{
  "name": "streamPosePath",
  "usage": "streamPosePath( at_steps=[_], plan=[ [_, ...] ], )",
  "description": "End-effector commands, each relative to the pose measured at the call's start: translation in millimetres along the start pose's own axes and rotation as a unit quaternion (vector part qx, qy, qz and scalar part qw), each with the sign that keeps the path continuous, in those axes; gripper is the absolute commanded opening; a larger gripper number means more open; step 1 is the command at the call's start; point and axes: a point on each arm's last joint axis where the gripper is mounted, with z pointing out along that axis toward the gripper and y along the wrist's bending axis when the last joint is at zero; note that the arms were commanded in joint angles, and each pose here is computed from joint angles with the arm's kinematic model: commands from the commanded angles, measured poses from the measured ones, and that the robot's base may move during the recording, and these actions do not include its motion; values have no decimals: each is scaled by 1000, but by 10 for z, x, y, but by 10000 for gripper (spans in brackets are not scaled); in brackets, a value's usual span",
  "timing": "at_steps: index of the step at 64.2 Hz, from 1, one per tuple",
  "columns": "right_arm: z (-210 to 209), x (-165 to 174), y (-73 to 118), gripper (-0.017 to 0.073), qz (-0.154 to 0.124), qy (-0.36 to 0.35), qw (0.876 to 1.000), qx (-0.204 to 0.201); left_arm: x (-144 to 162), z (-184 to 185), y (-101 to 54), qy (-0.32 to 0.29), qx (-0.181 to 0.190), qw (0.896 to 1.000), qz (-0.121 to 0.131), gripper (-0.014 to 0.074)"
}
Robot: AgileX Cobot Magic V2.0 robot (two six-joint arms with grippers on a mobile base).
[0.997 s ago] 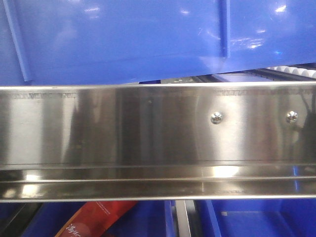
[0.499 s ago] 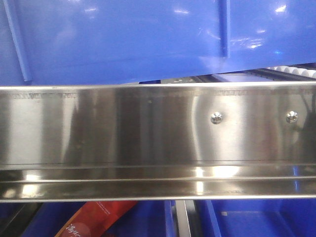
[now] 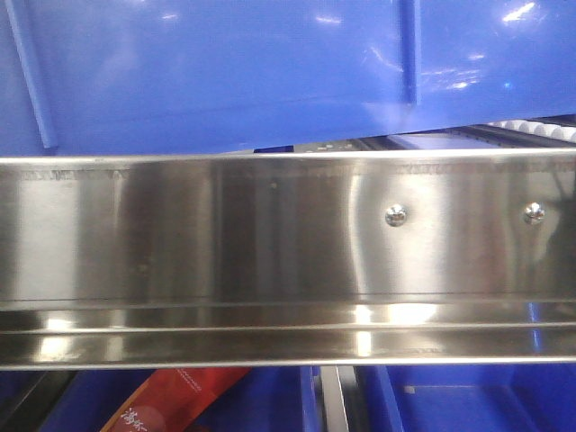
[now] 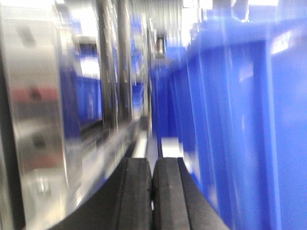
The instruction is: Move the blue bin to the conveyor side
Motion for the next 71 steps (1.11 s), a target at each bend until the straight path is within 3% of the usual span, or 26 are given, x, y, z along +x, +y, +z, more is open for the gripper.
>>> streamPosePath(
  at_steps=[1,9,16,24,30,45,52,62,71],
  plan=[
    [2,-289,71,-79,20,-20,1000,-7,-291,-21,4,-22,4,1000,-6,-18],
    [-29,-701,205,-79,13,16,1000,-21,-707,-90,12,-14,7,1000,-2,-18],
    [48,-985,294,-79,-10,83,996,-20,-1033,-67,19,10,10,1000,-2,-18],
    [301,-1330,374,-79,-82,137,987,-16,-1379,93,8,54,22,998,-23,-18],
    [583,-1546,428,-79,-126,195,973,-16,-1588,300,5,100,27,994,-24,-18],
    [1277,-1812,522,-79,-126,350,928,-14,-1847,870,-20,216,42,975,-34,-18],
    [1494,-1892,555,-79,-121,367,922,-17,-1876,1072,-21,223,41,973,-36,-18],
    [1791,-1877,578,-79,-108,366,924,-22,-1821,1236,-22,228,39,972,-38,-18],
    [2078,-1827,586,-79,-107,412,905,-23,-1860,1420,-27,257,42,965,-37,-18]
  ],
)
